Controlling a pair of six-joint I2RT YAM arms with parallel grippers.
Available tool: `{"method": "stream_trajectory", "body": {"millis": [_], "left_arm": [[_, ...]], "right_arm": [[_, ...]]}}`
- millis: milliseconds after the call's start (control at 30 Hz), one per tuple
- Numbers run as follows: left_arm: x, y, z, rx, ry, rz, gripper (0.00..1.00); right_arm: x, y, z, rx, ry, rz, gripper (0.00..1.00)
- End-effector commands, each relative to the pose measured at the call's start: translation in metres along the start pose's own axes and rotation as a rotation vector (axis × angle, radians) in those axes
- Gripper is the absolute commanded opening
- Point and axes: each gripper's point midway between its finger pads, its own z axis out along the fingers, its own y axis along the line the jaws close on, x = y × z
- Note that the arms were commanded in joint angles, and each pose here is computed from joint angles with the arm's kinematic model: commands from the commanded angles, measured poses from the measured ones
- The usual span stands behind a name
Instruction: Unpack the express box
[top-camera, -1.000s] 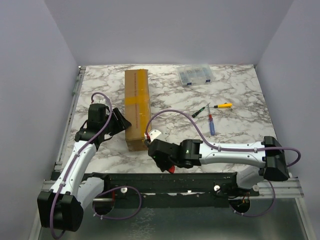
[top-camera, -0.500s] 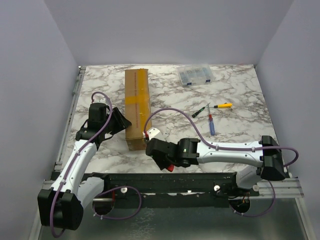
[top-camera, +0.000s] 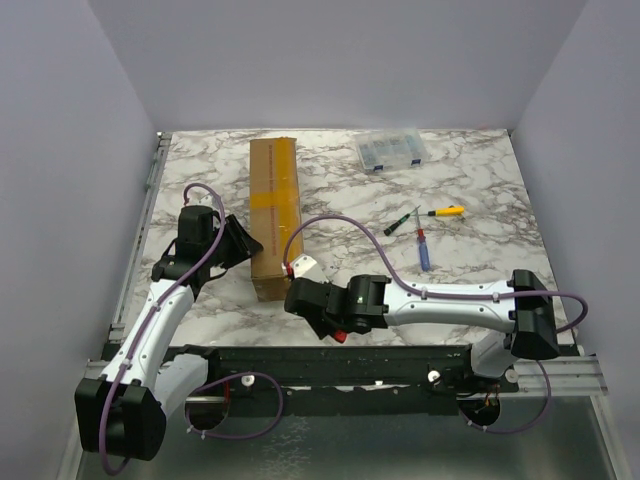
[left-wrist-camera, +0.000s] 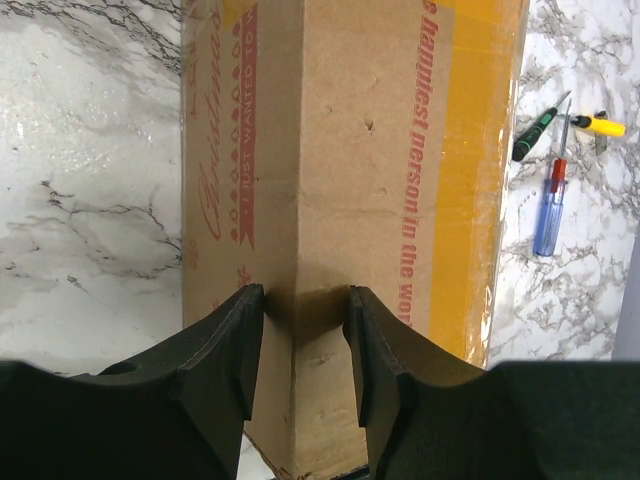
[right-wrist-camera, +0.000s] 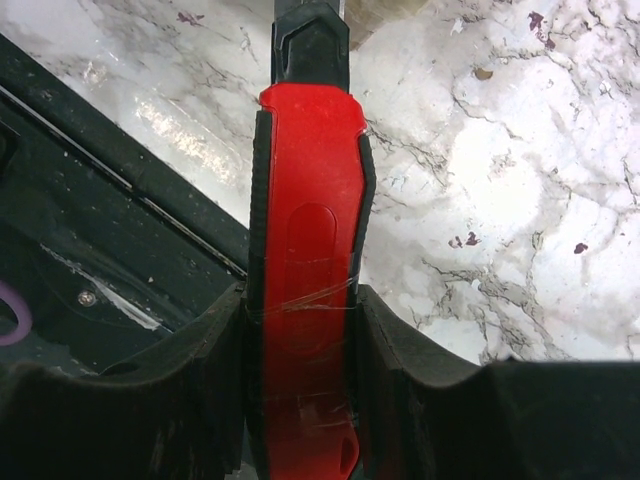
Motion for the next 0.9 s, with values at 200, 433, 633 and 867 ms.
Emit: {"method": "stream_trajectory", "body": {"millis": [200,433,633,867], "left_arm": [[0.002,0.02,-0.001,-0.102,0.006,0.031,0.44],[-0.026,-0.013,-0.023,0.001,-0.041,0.185,0.53],[-0.029,-0.075,-0.04,0.3,-0.014,0.231,0.33],[0.009,-0.07,-0.03,0.339,0.098,0.151,0.0]], "right_arm": [[0.0,-0.015,-0.009,0.12,0.025,0.042,0.0],[0.0,-0.015,-0.006,0.145,0.046,0.045,0.0],[-0.004,-0.015,-0.005,0.158,0.042,0.052,0.0],[-0.009,-0.014,-0.004,0.173,0.03,0.083,0.0]]}}
